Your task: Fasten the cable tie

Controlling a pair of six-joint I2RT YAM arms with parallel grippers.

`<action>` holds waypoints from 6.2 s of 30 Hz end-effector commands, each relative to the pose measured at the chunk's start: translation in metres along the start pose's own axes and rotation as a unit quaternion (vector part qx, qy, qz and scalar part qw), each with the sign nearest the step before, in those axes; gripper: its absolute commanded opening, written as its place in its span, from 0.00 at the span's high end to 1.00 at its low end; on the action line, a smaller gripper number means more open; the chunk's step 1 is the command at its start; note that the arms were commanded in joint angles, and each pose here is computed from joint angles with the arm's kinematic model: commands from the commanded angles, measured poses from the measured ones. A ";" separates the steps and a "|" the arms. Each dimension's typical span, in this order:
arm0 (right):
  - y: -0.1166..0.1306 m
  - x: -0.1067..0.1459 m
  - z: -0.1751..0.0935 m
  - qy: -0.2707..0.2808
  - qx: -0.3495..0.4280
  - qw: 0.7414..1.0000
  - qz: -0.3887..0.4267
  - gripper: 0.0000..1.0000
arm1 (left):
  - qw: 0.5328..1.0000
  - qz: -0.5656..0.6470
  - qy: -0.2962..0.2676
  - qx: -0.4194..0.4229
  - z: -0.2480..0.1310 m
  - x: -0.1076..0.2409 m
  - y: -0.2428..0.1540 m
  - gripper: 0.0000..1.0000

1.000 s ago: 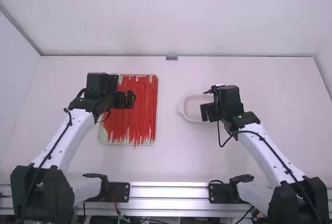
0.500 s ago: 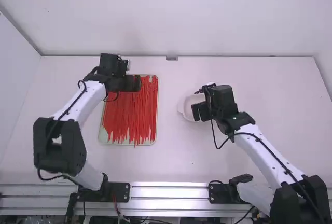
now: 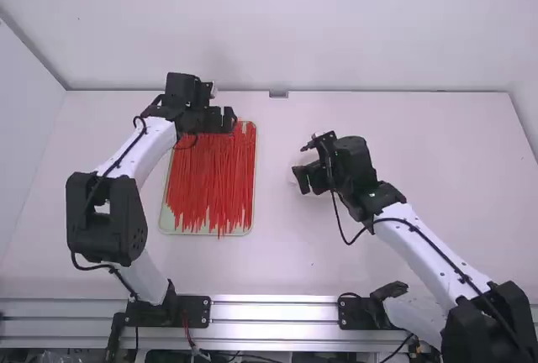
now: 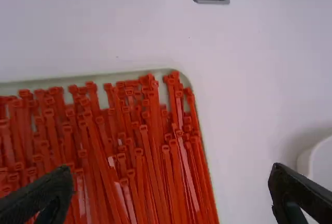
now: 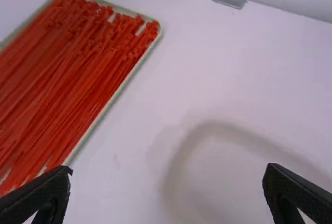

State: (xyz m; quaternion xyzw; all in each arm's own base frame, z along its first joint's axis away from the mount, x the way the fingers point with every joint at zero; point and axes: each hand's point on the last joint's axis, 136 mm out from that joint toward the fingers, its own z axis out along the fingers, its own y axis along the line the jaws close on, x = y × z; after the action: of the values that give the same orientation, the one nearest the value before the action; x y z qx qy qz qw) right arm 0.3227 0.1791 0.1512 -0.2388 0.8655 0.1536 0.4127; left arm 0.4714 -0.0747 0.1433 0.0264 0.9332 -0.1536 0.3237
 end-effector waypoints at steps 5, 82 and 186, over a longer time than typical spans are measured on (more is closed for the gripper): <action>0.009 -0.020 -0.002 -0.024 -0.017 1.000 -0.006 0.01 | 0.999 -0.017 0.016 -0.039 0.021 0.007 0.021 0.01; -0.017 -0.003 -0.008 0.005 -0.025 0.999 0.047 0.01 | 0.987 -0.050 0.131 -0.082 0.042 0.077 0.033 0.01; -0.026 -0.003 -0.009 0.004 -0.014 0.999 0.044 0.01 | 0.992 -0.072 0.081 -0.071 0.120 0.032 0.066 0.41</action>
State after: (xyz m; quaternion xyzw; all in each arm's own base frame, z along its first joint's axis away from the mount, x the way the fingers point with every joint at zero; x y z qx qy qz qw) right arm 0.3265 0.1494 0.1439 -0.2045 0.8811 0.1791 0.3870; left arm 0.5284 -0.0518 0.0190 -0.0489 0.9628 -0.1162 0.2390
